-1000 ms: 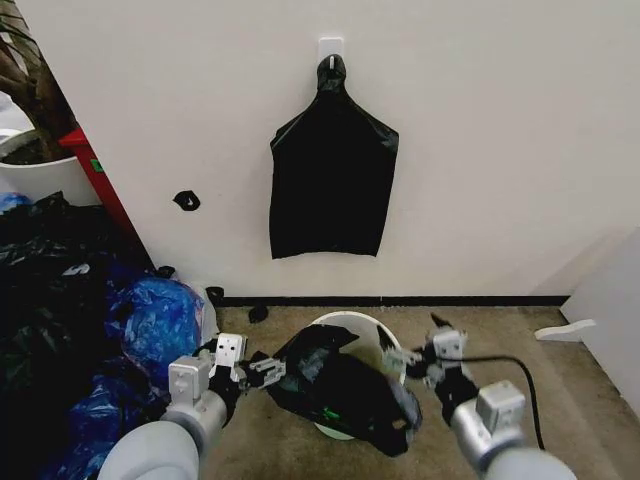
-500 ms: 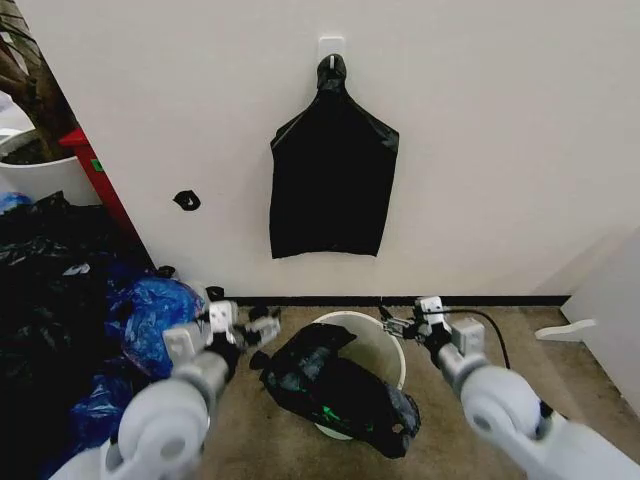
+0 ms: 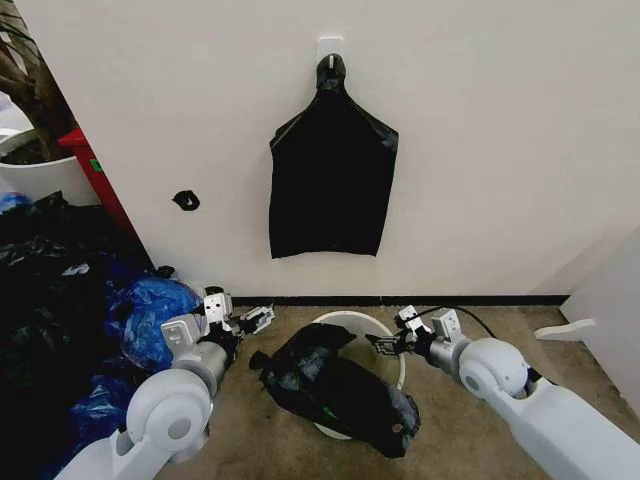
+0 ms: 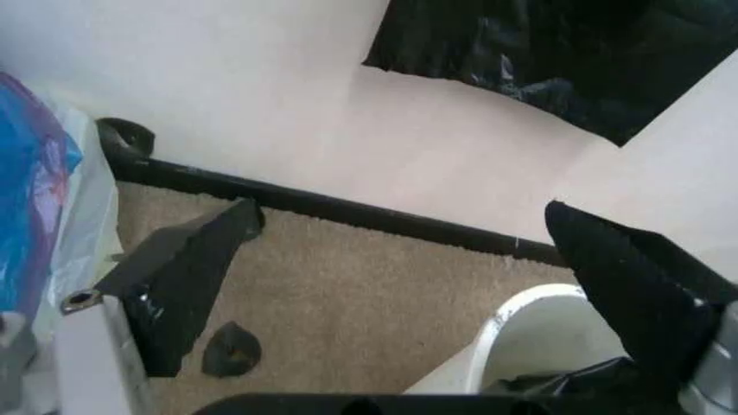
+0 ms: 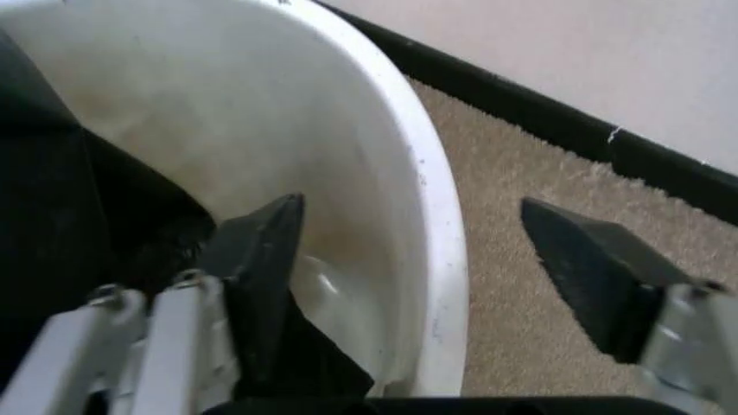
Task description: Place the garbage bag over the trash bin.
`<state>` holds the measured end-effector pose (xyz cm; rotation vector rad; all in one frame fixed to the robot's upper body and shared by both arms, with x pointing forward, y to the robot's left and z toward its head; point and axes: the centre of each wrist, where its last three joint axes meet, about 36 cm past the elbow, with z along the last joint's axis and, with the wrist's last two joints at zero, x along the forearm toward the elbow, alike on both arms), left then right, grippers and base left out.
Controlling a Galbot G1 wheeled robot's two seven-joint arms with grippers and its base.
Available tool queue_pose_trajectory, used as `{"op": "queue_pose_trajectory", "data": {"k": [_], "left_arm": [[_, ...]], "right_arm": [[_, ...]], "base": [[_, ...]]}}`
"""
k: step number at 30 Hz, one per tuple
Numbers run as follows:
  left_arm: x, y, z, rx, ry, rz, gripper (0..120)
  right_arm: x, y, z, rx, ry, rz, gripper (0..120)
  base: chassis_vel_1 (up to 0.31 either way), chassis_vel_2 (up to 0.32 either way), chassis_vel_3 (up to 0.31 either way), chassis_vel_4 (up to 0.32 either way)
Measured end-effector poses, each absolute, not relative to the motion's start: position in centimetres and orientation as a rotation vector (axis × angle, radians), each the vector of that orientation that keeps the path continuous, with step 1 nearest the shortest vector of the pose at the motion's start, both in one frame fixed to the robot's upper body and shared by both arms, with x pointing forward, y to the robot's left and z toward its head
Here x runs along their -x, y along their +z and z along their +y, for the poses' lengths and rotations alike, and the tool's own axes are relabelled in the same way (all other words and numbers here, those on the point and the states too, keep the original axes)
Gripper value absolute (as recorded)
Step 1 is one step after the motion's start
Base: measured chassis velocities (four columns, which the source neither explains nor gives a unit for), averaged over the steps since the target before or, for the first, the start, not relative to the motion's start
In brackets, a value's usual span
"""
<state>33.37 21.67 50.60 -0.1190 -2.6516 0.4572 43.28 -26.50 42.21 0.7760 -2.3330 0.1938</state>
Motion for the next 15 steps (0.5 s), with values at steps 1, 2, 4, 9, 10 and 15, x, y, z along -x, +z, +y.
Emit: {"op": "queue_pose_trajectory", "data": {"k": [1,2,4,9,10,15], "left_arm": [[-33.4,50.6,21.7,0.116,0.451,-2.653,100],[-33.4,50.5,21.7,0.114,0.446,-2.654,100],[-33.4,50.4,21.7,0.109,0.437,-2.654,100],[-33.3,50.2,21.6,0.113,0.429,-2.652,100],[-33.3,50.2,21.6,0.113,0.426,-2.652,100],[-33.2,49.8,21.4,0.110,0.415,-2.649,100]], "right_arm": [[-43.3,42.2,-26.4,-0.767,0.192,-2.335,64],[-43.2,42.1,-26.4,-0.759,0.191,-2.337,62],[-42.9,42.0,-26.0,-0.724,0.177,-2.349,52],[-41.7,42.2,-25.0,-0.661,0.139,-2.372,36],[-41.5,42.2,-24.9,-0.649,0.136,-2.376,34],[-39.7,42.1,-23.8,-0.508,0.072,-2.414,16]], "base": [[0.000,0.000,0.000,0.000],[0.000,0.000,0.000,0.000],[0.000,0.000,0.000,0.000],[0.000,0.000,0.000,0.000],[0.000,0.000,0.000,0.000],[0.000,0.000,0.000,0.000]]}}
